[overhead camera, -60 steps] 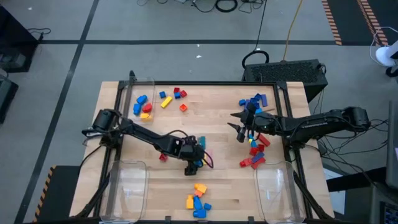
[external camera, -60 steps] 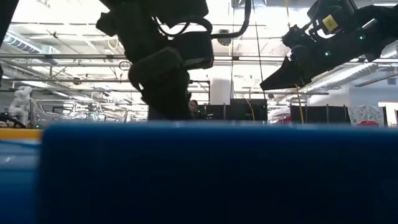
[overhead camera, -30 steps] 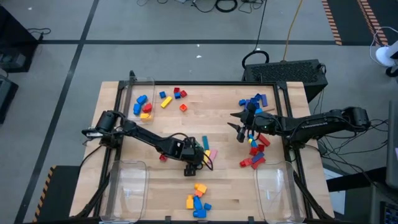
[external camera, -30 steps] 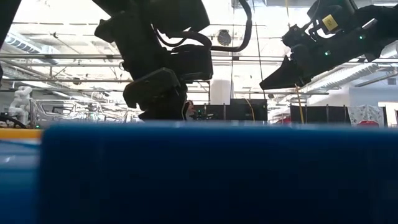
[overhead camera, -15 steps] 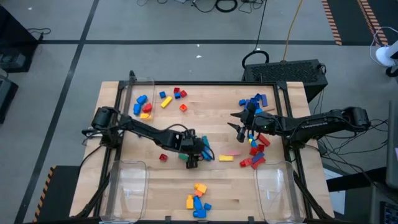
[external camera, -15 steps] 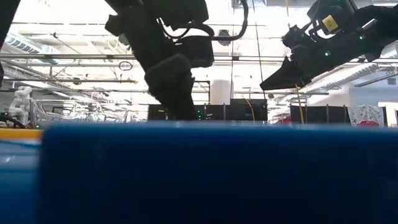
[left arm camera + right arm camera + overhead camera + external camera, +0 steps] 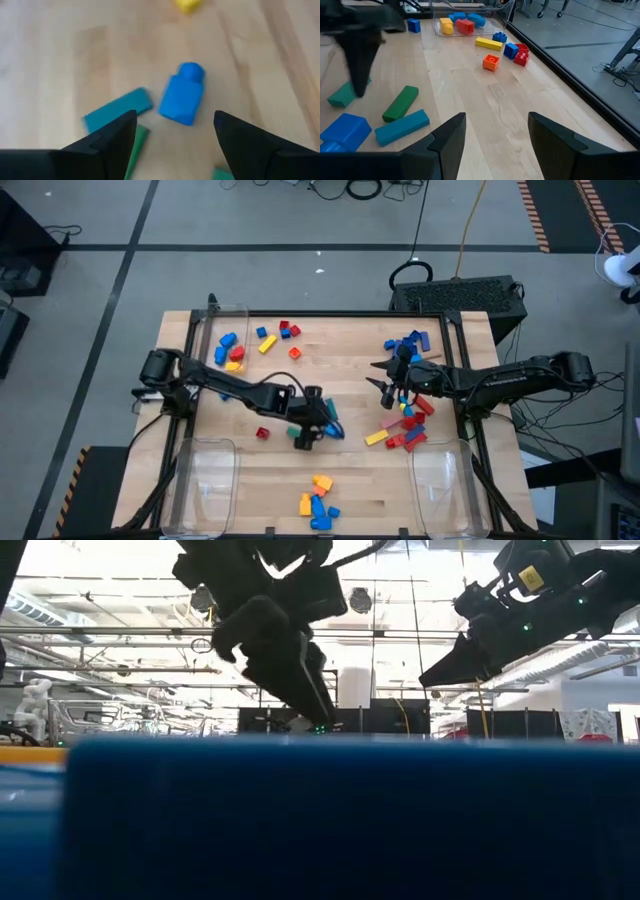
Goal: Sort blocks by size
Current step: Put the blue one stud game piece into the top left transparent bin
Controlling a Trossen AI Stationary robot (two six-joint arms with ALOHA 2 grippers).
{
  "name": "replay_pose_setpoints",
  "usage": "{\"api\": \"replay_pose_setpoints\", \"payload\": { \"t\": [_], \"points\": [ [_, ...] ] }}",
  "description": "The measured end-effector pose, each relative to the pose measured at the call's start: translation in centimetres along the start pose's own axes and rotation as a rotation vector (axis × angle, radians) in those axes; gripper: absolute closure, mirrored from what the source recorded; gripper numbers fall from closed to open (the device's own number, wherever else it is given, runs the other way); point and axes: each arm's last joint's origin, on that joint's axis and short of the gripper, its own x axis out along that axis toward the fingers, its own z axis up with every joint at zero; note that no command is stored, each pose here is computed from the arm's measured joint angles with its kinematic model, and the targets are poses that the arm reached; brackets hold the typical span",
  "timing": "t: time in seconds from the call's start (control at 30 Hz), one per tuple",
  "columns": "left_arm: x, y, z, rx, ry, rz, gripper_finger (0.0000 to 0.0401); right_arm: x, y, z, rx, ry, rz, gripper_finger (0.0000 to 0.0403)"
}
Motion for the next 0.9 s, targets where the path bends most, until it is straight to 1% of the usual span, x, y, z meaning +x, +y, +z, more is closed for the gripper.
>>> {"api": "replay_pose_setpoints", "payload": {
  "t": [0.1, 0.27, 0.43, 0.6, 0.73, 0.9],
  "points": [
    [0.9, -0.4, 0.0, 0.053, -0.017, -0.014, 0.0134, 0.0, 0.0, 0.0, 0.0, -0.001, 0.0, 0.0202],
    [2.4, -0.3, -0.4, 0.072, -0.016, -0.009, 0.0134, 0.0, 0.0, 0.0, 0.001, -0.001, 0.0, 0.0202],
    [3.8, 0.0, -0.9, 0.067, -0.006, -0.022, 0.0134, 0.0, 0.0, 0.0, 0.002, -0.004, 0.0, 0.0202],
    [4.4, 0.4, -1.3, 0.049, 0.007, -0.031, 0.0138, 0.0, 0.0, 0.0, 0.002, -0.005, 0.0, 0.0202],
    [4.5, 0.8, -1.5, 0.012, 0.013, -0.046, 0.0167, 0.0, 0.0, 0.0, 0.002, -0.005, 0.0, 0.0202],
    [4.5, 1.4, -1.6, -0.045, 0.01, -0.071, 0.0235, 0.0, 0.0, 0.0, 0.005, -0.004, 0.0, 0.0202]
  ]
}}
